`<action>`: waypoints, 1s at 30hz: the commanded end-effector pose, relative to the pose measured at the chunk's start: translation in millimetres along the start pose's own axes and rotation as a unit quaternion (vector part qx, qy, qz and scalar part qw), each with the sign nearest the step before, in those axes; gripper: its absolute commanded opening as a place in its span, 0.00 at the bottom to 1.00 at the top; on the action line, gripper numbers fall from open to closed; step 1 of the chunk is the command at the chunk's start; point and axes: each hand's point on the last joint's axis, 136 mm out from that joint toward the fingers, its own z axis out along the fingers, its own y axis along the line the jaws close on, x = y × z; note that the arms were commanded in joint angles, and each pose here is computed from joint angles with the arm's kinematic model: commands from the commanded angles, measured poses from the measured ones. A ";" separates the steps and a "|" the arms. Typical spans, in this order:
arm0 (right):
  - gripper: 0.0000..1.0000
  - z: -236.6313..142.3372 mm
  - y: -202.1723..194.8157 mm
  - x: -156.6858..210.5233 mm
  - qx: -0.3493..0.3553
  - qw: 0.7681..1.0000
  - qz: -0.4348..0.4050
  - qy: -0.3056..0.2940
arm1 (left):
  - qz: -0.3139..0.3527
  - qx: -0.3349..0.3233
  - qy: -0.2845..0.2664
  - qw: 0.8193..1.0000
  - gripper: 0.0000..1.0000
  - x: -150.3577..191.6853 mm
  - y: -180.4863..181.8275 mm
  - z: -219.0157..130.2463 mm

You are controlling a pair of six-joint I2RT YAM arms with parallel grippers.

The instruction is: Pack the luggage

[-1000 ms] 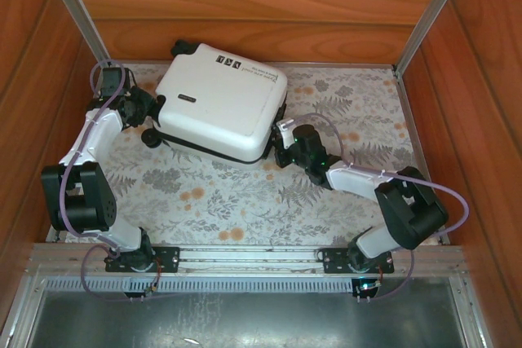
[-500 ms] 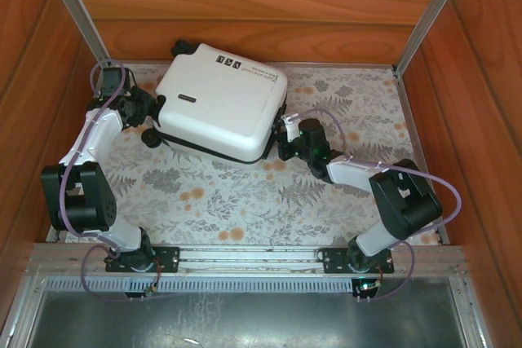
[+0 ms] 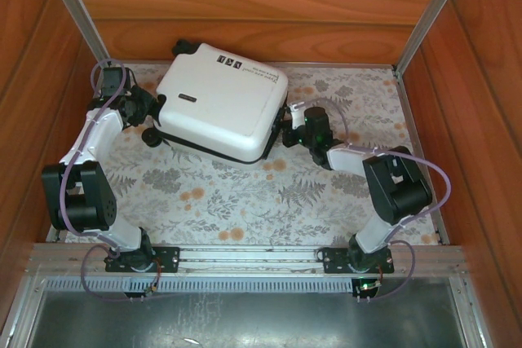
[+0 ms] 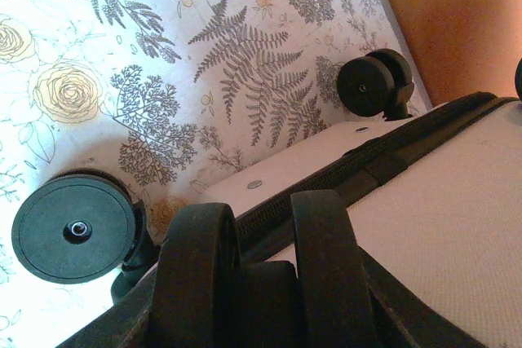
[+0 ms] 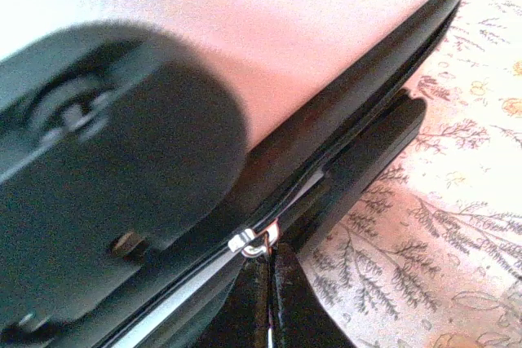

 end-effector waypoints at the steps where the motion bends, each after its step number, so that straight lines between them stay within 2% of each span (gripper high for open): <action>1: 0.00 -2.9 -71.3 11.0 0.119 0.992 0.030 0.019 | 0.103 -0.117 0.031 0.987 0.00 14.6 63.9 20.4; 16: 0.00 4.4 -85.8 -8.4 0.116 0.990 0.059 0.045 | 0.104 -0.119 0.031 0.987 0.00 14.7 65.0 20.5; 30: 0.00 12.0 -115.3 -23.7 0.131 0.981 0.120 0.075 | 0.107 -0.119 0.029 0.987 0.00 14.1 65.2 19.7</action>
